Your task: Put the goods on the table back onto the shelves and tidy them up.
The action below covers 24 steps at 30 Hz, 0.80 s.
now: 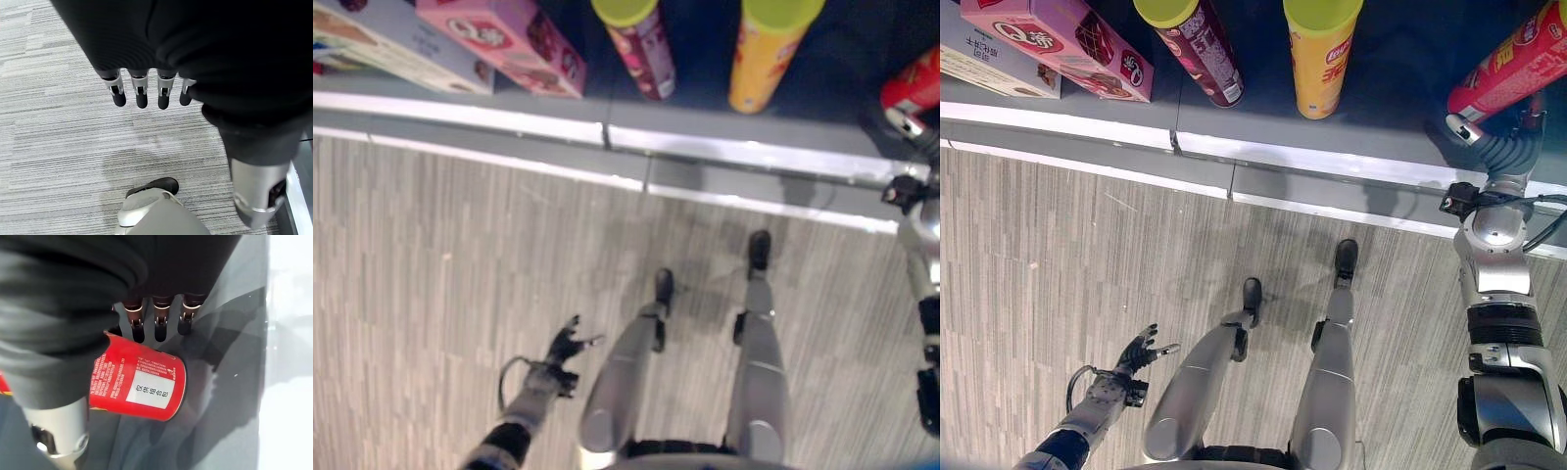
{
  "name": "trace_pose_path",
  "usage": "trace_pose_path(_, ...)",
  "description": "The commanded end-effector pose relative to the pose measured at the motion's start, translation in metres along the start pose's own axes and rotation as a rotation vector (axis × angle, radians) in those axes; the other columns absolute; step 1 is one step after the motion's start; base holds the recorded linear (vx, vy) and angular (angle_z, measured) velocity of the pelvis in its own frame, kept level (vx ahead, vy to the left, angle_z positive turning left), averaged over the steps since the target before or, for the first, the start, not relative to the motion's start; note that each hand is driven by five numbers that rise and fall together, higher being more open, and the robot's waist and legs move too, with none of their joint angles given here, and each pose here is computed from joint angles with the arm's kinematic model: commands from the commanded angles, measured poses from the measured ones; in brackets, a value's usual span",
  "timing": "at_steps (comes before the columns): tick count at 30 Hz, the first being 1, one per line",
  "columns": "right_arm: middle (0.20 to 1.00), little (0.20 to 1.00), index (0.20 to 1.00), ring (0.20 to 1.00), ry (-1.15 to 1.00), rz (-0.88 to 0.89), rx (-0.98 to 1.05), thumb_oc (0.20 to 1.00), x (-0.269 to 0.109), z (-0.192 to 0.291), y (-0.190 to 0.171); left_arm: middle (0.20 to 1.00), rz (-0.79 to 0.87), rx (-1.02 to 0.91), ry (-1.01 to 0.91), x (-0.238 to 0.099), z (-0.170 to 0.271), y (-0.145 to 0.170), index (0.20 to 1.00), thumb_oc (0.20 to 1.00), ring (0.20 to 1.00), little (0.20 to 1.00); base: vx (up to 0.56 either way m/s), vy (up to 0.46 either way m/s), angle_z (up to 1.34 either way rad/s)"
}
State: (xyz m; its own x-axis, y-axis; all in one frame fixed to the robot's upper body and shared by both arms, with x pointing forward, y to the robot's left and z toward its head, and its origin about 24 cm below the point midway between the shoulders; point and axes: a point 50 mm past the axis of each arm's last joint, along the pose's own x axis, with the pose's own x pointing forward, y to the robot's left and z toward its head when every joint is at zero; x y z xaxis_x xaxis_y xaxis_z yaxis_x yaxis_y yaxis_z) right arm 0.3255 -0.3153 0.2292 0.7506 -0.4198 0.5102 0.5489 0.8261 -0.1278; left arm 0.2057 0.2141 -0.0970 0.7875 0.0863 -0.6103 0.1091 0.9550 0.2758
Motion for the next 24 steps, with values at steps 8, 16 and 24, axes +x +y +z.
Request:
trace_pose_path(8, 1.0, 1.0, 1.0, 1.0, -0.196, 0.072, -0.008, 1.0, 0.002, 0.037, 0.007, 1.0, 0.062, 0.016, 0.08, -0.009, -0.025, 0.019, 1.0, 1.0, 1.0, 1.0, 0.0, 0.0, 0.0)
trace_pose_path(16, 1.0, 1.0, 1.0, 1.0, -0.192, 0.079, -0.041, 1.0, -0.001, 0.034, 0.008, 1.0, 0.062, 0.011, 0.064, -0.009, -0.022, 0.019, 1.0, 1.0, 1.0, 1.0, 0.0, 0.0, 0.0)
trace_pose_path(24, 1.0, 1.0, 1.0, 1.0, -0.202, 0.105, -0.087, 1.0, -0.003, 0.034, 0.008, 1.0, 0.055, 0.02, 0.05, -0.01, -0.021, 0.019, 1.0, 1.0, 1.0, 1.0, 0.0, 0.0, 0.0)
